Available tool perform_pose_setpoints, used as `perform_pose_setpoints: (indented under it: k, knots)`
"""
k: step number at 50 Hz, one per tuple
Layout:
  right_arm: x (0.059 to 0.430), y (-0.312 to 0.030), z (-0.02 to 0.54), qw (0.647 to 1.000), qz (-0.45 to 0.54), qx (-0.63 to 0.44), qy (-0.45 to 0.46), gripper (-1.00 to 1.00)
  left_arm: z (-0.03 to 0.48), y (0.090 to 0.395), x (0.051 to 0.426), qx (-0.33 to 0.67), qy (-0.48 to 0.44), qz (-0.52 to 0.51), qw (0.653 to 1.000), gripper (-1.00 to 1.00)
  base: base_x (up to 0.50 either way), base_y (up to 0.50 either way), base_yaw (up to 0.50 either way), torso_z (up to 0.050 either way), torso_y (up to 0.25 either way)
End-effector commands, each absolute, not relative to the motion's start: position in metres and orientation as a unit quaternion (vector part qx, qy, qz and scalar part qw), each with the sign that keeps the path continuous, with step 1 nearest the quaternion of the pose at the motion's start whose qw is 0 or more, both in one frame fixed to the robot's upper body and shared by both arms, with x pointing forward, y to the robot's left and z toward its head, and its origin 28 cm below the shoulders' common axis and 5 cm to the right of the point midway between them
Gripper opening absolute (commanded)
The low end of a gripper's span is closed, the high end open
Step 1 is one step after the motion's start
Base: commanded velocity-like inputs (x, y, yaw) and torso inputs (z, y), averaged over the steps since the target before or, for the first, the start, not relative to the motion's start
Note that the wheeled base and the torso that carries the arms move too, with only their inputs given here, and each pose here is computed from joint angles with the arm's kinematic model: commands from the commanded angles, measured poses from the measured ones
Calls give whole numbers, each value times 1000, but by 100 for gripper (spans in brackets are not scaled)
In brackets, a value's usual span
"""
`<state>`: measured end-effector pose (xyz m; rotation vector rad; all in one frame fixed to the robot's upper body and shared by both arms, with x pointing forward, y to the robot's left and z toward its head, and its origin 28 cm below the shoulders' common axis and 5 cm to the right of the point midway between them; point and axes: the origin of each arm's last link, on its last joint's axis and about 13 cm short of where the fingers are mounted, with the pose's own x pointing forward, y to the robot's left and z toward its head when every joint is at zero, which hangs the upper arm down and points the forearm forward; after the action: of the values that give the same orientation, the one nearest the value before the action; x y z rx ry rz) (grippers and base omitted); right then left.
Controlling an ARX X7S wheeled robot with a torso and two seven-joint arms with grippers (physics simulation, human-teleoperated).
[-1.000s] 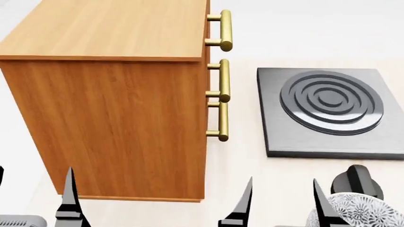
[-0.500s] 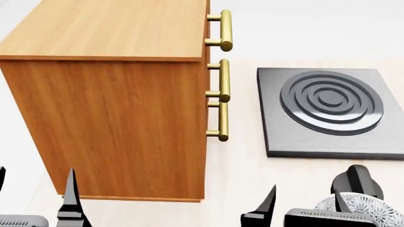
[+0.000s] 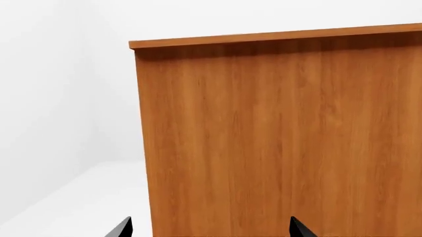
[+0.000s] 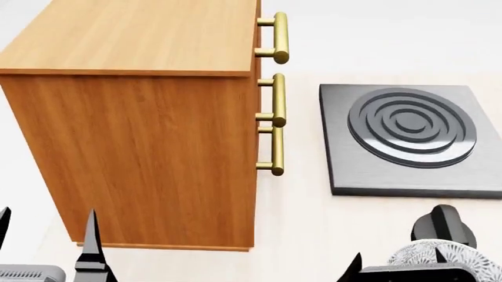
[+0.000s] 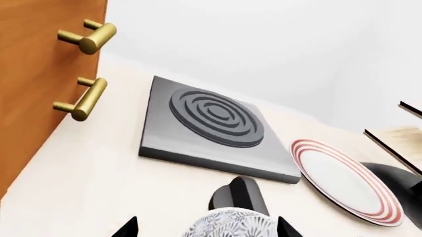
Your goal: Put the bowl on the top of the cabinet.
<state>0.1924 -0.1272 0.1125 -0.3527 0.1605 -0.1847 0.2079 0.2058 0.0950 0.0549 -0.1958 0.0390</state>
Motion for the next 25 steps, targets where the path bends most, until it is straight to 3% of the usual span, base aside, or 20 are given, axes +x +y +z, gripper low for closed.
perform_pose_setpoints:
  k: [1,25]
  knots:
    - [181,-129,115,969,-87,-210,98,100,93,205,208,28,-96,20,995,100,0,0,0,0,0]
    - [164,-127,111,965,-58,-222,131,100,92,205,210,28,-94,20,995,100,0,0,0,0,0]
